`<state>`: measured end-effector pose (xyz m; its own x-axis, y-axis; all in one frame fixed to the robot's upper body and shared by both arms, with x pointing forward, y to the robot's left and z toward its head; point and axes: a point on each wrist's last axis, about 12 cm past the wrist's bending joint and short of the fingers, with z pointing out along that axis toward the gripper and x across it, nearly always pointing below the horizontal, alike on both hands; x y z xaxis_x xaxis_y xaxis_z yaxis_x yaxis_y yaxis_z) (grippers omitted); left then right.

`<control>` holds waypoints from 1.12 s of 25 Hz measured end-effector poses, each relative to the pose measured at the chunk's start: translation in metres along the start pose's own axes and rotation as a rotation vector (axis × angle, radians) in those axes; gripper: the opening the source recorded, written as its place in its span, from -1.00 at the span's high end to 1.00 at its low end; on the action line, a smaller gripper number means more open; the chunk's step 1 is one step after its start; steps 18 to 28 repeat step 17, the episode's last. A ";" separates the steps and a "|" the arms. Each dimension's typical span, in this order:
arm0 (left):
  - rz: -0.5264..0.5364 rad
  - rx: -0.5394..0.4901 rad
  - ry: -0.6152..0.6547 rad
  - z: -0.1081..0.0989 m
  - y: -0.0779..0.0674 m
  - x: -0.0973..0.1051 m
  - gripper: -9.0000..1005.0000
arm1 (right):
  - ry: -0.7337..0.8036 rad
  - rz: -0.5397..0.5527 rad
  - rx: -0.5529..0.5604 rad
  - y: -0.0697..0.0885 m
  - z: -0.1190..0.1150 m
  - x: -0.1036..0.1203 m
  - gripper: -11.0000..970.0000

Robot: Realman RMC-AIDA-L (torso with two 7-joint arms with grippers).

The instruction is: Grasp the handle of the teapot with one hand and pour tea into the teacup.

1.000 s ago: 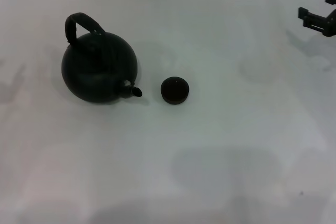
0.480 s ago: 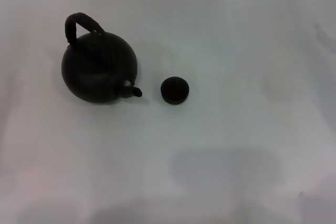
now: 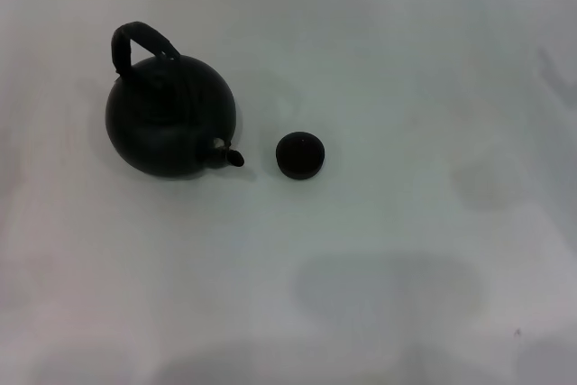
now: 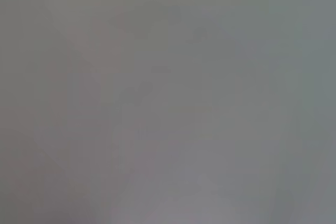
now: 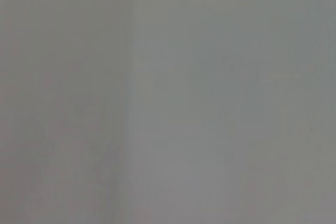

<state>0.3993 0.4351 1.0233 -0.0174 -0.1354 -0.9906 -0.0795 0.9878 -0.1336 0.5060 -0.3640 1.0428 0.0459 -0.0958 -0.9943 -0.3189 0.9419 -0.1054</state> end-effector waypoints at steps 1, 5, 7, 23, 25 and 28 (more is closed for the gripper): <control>0.001 -0.002 0.000 0.001 -0.001 0.001 -0.09 | 0.015 -0.012 0.009 0.001 0.000 0.003 -0.74; 0.006 -0.004 0.003 0.006 -0.007 0.006 -0.09 | 0.094 -0.039 0.083 -0.002 0.002 0.015 -0.74; 0.008 0.001 0.003 0.009 -0.011 0.009 -0.09 | 0.117 -0.053 0.111 -0.005 0.004 0.017 -0.74; -0.044 0.009 -0.059 0.018 -0.032 0.016 -0.09 | 0.028 -0.084 0.140 -0.013 0.008 0.003 -0.74; -0.044 0.009 -0.059 0.018 -0.032 0.016 -0.09 | 0.028 -0.084 0.140 -0.013 0.008 0.003 -0.74; -0.044 0.009 -0.059 0.018 -0.032 0.016 -0.09 | 0.028 -0.084 0.140 -0.013 0.008 0.003 -0.74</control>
